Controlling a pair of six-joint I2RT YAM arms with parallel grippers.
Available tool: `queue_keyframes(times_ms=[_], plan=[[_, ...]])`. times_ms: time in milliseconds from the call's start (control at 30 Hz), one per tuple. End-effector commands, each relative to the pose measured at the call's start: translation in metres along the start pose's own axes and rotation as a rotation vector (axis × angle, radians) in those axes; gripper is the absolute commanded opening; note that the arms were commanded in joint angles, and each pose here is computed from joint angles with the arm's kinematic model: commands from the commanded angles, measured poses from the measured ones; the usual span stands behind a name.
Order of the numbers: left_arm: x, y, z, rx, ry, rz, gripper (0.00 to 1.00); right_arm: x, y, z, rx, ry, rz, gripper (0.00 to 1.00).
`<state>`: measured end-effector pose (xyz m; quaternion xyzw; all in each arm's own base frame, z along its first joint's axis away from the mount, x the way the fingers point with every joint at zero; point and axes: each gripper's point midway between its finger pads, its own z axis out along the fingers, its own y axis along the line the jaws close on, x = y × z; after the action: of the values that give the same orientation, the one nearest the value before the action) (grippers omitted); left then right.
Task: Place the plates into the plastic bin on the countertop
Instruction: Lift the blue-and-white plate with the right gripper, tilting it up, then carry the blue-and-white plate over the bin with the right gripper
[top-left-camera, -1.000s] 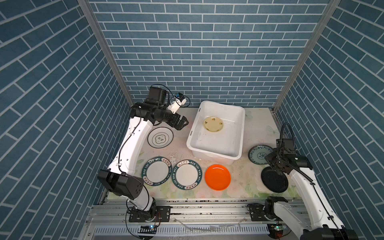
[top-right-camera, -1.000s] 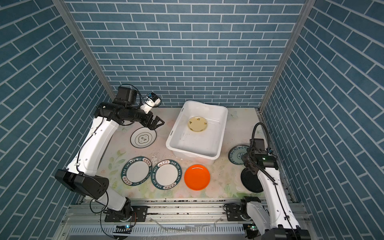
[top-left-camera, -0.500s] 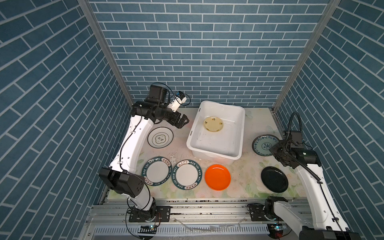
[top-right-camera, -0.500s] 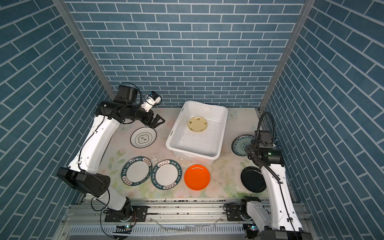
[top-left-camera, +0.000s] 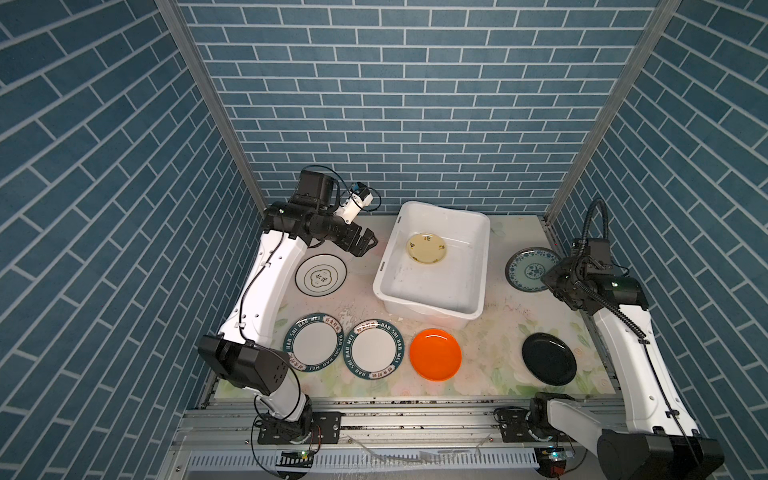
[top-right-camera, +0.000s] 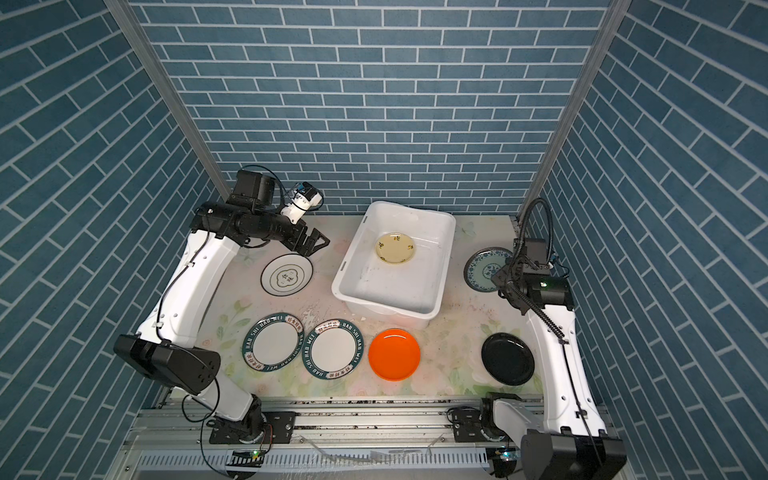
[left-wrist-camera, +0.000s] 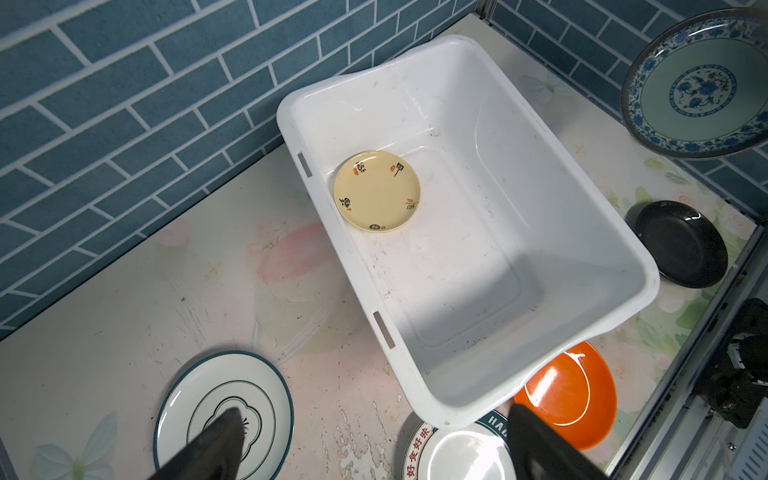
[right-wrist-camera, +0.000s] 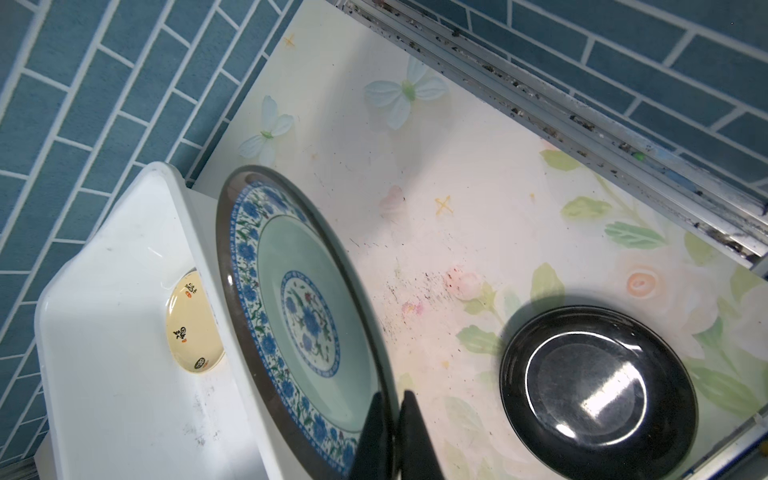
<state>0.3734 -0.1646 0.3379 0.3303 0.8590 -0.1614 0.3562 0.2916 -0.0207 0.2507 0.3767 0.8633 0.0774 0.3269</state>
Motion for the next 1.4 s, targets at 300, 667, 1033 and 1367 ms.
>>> queue_keyframes(times_ms=[300, 667, 1033, 1367], plan=[[-0.005, 0.001, -0.007, -0.029, -0.012, 0.016, 1.00, -0.036, 0.059, -0.005, -0.161, -0.033, -0.085, 0.00], [-0.005, 0.003, -0.013, -0.058, -0.015, 0.033, 1.00, -0.043, 0.138, 0.013, -0.273, -0.012, -0.179, 0.00], [-0.007, 0.002, -0.022, -0.073, -0.034, 0.042, 1.00, 0.003, 0.233, 0.058, -0.399, 0.096, -0.263, 0.00], [-0.013, -0.005, -0.026, -0.042, -0.065, 0.021, 0.99, 0.062, 0.280, 0.104, -0.449, 0.219, -0.284, 0.00]])
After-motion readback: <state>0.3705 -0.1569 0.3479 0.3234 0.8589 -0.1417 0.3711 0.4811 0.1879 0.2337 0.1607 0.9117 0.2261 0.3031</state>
